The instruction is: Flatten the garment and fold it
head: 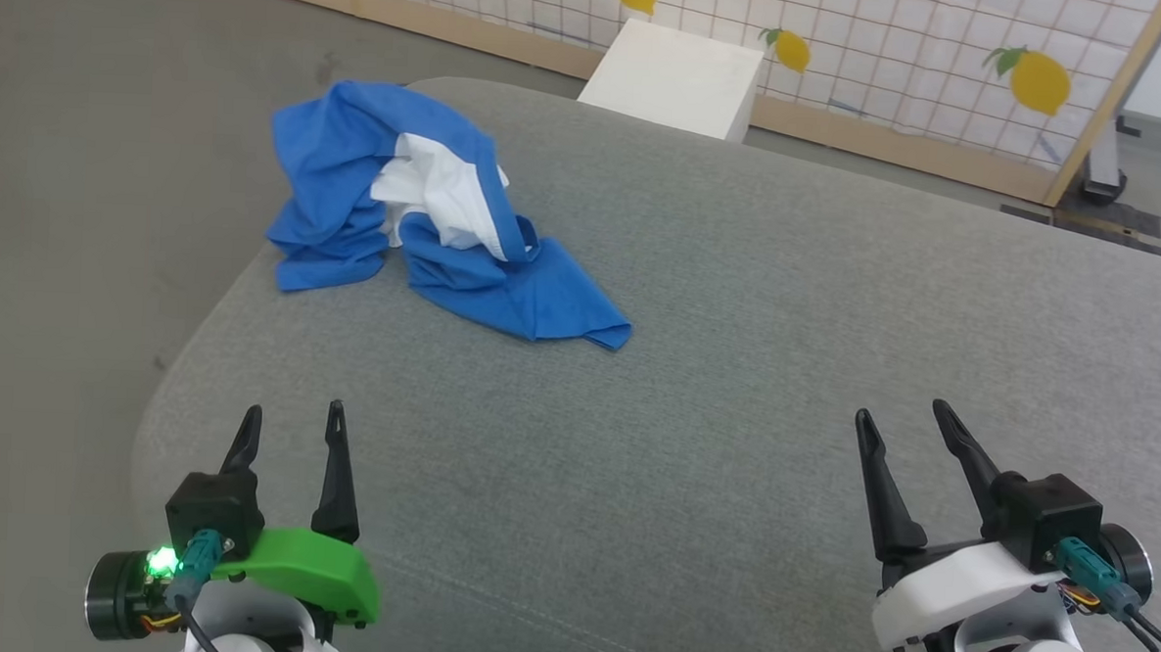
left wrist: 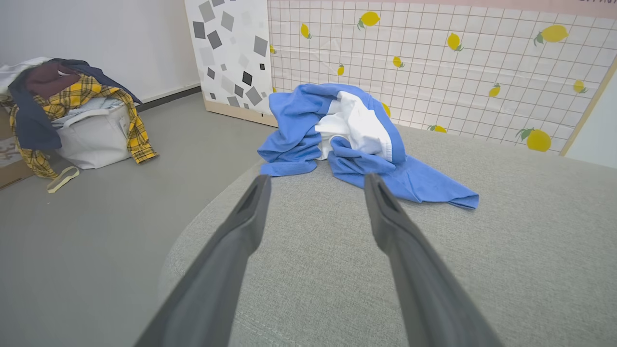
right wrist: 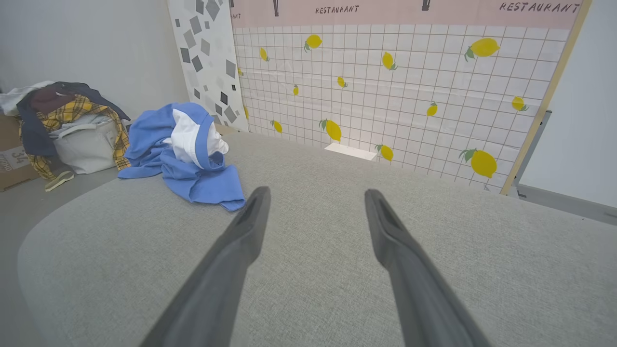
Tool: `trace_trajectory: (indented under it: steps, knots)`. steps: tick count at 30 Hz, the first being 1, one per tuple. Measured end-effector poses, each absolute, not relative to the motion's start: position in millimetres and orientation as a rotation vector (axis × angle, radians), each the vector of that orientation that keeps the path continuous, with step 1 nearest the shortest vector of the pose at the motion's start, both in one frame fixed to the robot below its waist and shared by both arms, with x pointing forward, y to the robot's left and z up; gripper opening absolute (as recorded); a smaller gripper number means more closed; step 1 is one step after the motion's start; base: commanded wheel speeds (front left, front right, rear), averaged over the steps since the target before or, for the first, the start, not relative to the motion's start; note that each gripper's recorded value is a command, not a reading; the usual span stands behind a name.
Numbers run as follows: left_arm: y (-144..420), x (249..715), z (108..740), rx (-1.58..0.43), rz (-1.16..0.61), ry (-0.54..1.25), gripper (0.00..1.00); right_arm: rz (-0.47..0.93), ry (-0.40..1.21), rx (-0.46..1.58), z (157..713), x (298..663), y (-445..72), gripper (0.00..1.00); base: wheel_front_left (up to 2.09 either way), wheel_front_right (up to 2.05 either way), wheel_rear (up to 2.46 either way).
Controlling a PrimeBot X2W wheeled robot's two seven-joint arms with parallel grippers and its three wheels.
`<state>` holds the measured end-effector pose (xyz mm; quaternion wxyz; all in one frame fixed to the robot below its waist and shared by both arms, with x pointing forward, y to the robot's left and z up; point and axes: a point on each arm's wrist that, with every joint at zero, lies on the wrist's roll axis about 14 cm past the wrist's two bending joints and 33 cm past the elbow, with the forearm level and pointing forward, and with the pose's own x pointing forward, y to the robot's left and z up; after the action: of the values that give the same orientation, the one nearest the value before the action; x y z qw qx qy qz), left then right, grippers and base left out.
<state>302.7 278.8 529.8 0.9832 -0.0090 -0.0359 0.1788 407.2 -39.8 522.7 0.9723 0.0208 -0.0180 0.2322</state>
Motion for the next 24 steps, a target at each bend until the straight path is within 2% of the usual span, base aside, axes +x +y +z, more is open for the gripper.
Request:
trace_trajectory:
  steps: [24]
  knots:
    - [306, 272, 526, -0.033, 0.481, -0.086, 1.0, 0.576, -0.061, 0.09, 526, 413, 2, 1.0, 0.0, 0.0, 0.0]
